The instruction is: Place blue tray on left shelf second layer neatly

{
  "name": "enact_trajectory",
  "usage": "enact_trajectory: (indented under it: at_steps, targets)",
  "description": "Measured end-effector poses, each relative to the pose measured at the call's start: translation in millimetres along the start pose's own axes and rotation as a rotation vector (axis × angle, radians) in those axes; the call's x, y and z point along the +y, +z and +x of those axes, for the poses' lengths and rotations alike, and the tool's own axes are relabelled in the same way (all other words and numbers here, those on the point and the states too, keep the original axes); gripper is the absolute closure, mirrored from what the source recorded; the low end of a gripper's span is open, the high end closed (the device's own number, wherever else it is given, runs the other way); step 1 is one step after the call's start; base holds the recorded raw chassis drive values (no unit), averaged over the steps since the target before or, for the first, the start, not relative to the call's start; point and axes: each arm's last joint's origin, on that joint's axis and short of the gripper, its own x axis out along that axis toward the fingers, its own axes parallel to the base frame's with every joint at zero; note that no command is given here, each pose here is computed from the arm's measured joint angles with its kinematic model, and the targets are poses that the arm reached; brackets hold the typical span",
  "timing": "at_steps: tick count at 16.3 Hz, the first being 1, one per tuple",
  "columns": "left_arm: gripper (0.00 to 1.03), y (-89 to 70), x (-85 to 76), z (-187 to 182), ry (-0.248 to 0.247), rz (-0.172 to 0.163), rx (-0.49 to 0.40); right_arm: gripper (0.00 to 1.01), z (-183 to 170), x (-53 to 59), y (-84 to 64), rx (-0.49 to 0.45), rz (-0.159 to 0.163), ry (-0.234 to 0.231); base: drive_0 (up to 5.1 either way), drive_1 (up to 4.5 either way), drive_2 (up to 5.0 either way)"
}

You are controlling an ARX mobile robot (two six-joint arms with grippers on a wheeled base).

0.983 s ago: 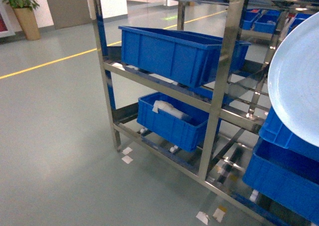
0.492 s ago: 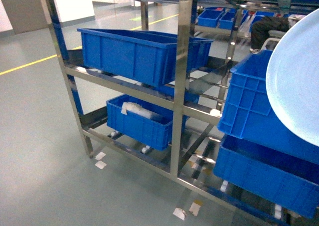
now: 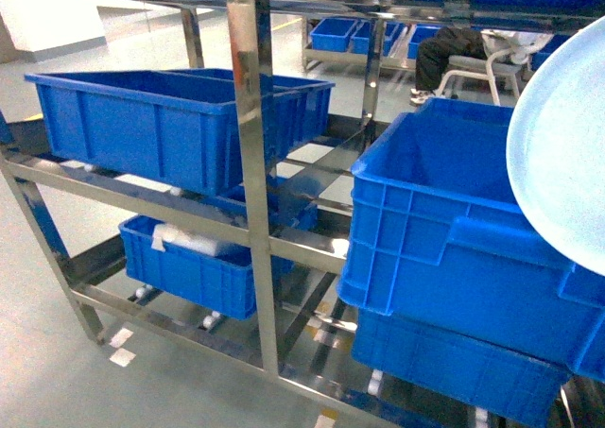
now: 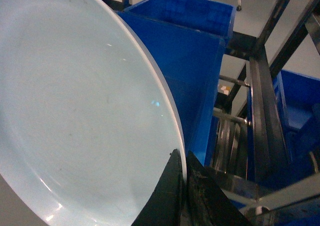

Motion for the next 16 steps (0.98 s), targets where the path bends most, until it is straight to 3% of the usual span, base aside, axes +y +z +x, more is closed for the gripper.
enact_trajectory:
  at_steps: [2, 7, 11, 16]
  targets:
    - [0.05, -0.5, 0.0, 0.0, 0.0, 0.0, 0.005, 0.99, 2.3, 0.1, -2.3, 0.016, 0.001, 0.001, -0.3, 3.96, -4.6]
    - [0.05, -0.1, 0.2, 0.0, 0.002, 0.0, 0.001, 0.99, 0.9, 0.0, -0.7, 0.003, 0.0, 0.001, 0.0, 0.0, 0.0]
    - [0.05, -0.1, 0.1, 0.0, 0.002, 0.0, 0.001, 0.99, 0.1, 1.9, 0.0, -0.001, -0.003, 0.016, -5.2, -0.05, 0.0]
    - [0.05, 0.0, 0.0, 0.0, 0.001, 0.0, 0.0, 0.99, 0.0, 0.1, 0.0, -0.001, 0.0, 0.001, -5.2, -0.05, 0.0]
